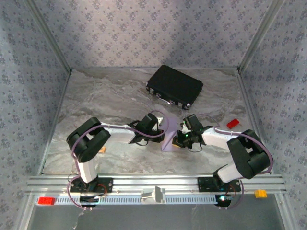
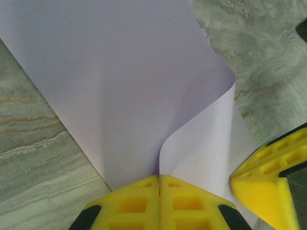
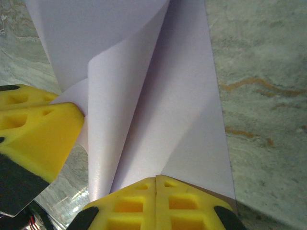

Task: Fold a paper plane with a square sheet of paper (pick it up from the middle)
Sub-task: Fold the triangle a second time at the center of the table.

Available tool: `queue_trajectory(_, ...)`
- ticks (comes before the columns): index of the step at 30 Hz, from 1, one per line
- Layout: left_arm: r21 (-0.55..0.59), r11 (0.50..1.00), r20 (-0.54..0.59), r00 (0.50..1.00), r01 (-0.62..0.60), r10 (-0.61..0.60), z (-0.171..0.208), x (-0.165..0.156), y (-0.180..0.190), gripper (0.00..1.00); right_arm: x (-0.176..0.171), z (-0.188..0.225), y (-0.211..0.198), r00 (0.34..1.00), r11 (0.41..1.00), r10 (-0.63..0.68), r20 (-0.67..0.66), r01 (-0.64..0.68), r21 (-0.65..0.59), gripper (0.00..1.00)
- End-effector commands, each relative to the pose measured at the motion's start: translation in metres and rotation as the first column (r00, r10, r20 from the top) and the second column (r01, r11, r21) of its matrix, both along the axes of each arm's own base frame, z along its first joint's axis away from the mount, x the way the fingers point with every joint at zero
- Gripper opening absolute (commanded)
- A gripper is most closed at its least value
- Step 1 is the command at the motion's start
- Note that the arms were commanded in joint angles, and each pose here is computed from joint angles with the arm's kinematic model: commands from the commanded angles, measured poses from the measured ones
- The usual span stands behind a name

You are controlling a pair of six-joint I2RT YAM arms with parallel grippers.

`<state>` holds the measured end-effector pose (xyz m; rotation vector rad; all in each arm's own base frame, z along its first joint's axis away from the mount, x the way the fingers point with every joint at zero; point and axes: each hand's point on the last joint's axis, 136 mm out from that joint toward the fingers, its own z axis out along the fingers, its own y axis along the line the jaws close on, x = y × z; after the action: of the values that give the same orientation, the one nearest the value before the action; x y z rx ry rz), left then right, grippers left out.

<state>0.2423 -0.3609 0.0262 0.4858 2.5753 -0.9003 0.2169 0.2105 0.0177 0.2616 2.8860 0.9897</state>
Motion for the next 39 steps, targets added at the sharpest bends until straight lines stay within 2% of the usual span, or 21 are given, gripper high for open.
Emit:
queue_trajectory(1, -0.003, 1.000, 0.015, 1.000, -0.009, 0.010, 0.001, 0.008, -0.002, 0.00, -0.010, -0.012, -0.012, 0.999, 0.999, -0.012, -0.050, 0.009, -0.051, 0.04)
queue_trajectory(12, 0.005, 1.000, 0.008, 1.000, -0.003, 0.003, -0.004, 0.006, -0.002, 0.00, -0.010, -0.012, -0.011, 0.999, 0.999, -0.008, -0.048, 0.006, -0.049, 0.03)
queue_trajectory(23, -0.017, 1.000, 0.048, 0.999, 0.004, -0.003, 0.015, 0.013, -0.007, 0.00, -0.010, -0.012, -0.012, 0.998, 0.999, -0.012, -0.054, 0.009, -0.050, 0.04)
queue_trajectory(39, 0.004, 1.000, 0.024, 1.000, -0.005, 0.005, 0.004, 0.010, -0.001, 0.00, -0.010, -0.011, -0.012, 0.999, 0.999, -0.010, -0.053, 0.007, -0.048, 0.04)
